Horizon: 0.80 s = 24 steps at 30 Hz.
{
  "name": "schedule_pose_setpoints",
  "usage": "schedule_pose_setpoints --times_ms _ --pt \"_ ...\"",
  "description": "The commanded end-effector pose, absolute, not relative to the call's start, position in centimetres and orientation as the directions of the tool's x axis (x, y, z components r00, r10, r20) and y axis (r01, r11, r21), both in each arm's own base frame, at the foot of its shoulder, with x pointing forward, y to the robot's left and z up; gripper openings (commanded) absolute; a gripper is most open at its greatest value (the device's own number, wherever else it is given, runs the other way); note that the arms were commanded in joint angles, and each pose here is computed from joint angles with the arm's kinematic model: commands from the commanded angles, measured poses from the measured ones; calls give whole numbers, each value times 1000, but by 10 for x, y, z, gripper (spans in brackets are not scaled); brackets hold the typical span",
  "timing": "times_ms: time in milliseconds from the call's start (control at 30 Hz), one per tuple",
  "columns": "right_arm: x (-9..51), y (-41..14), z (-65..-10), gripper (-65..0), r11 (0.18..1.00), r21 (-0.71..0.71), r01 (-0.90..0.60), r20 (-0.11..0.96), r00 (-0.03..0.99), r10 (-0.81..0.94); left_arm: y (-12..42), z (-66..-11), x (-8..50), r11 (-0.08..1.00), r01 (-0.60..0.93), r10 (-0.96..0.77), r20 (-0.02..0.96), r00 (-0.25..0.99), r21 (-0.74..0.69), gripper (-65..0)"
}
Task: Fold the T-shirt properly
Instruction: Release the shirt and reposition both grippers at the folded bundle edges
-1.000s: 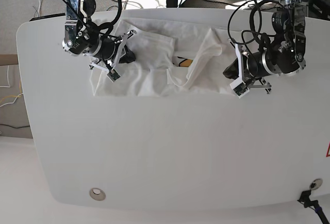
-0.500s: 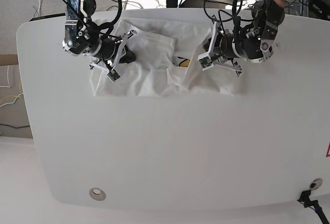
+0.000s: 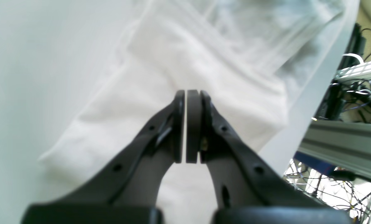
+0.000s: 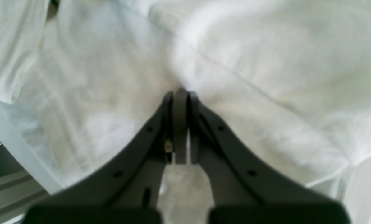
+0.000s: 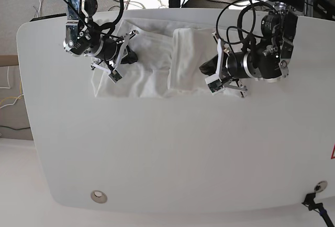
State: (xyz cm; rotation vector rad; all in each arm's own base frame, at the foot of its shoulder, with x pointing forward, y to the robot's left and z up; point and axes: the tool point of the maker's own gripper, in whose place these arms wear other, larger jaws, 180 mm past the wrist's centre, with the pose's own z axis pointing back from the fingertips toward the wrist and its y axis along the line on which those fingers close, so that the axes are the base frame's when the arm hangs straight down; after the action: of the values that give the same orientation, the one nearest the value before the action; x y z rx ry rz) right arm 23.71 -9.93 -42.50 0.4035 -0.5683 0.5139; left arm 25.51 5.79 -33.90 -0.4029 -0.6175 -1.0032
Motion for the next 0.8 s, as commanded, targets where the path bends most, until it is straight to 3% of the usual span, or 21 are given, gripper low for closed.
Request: schedule_pose_setpoints --times_ms 0,267,467,600,700,767 --pt "230 -109 -432 -650 805 188 -563 548 740 389 64 -328 264 496 869 -644 669 373 -7 -650" --pt "242 -107 -422 -650 804 166 -571 579 716 390 119 -374 247 588 802 -726 508 463 109 -650" --pt "267 -100 -382 -650 791 84 -606 671 622 405 141 -420 231 635 772 -712 414 568 32 -650" --pt "284 -99 -348 -571 808 25 -588 721 570 393 137 -435 225 654 756 -683 414 601 -19 -650" --pt "296 -128 -331 -523 859 -18 -512 737 574 358 136 -433 226 653 757 -683 418 599 -17 -650" --pt "299 -165 -329 -435 909 -33 -416 728 613 307 136 -435 224 653 757 -683 415 601 -20 -650"
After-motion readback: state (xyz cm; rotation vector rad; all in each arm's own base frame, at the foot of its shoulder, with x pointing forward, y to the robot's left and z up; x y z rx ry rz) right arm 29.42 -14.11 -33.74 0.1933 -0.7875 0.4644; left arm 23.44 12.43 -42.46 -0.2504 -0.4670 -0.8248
